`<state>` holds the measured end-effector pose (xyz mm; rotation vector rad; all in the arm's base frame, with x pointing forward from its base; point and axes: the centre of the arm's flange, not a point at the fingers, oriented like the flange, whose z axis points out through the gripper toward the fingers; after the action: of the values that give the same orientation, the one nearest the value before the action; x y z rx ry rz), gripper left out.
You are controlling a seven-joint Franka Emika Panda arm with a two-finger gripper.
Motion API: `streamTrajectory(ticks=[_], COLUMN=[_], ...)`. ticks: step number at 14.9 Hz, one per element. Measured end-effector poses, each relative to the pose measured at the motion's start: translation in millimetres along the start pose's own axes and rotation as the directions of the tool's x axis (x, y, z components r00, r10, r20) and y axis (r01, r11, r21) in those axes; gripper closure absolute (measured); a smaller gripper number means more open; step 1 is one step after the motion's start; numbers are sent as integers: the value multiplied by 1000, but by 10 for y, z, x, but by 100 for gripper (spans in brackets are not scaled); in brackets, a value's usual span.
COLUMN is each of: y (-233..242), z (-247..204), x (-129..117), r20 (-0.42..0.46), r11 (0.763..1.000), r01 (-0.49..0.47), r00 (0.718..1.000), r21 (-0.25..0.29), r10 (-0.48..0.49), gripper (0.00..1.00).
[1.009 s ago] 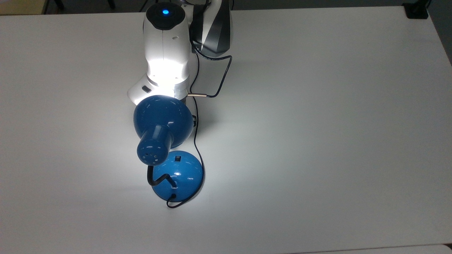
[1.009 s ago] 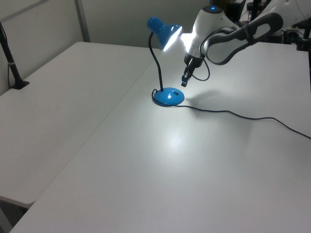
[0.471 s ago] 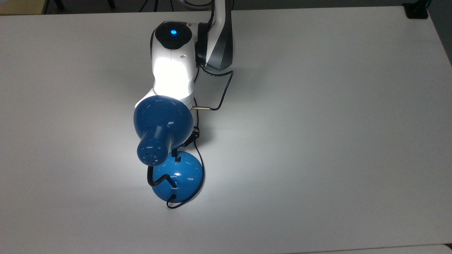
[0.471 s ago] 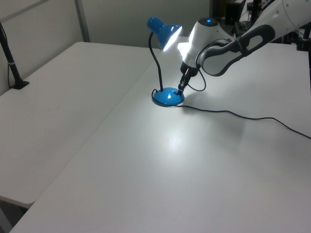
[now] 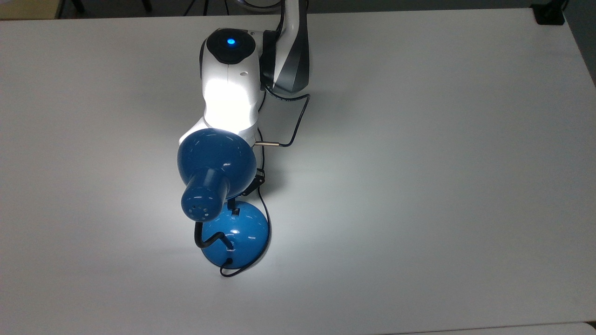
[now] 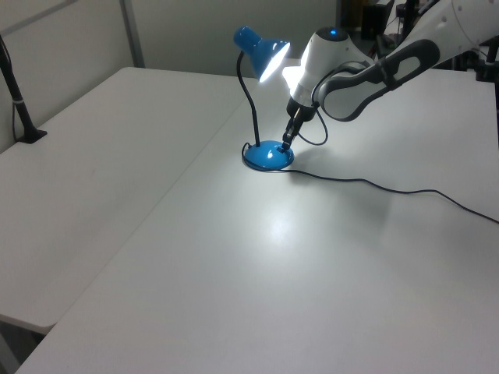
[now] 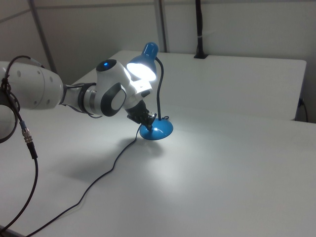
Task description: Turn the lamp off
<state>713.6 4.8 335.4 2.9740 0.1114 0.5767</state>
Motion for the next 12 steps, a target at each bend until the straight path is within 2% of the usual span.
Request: streamTrajectory(ticks=[12], y=[-109], z=[94], x=[-42], r20=[15], r11=[1000], r01=[14], r00=[1000], r21=[7], r10=[-14], gripper=[99])
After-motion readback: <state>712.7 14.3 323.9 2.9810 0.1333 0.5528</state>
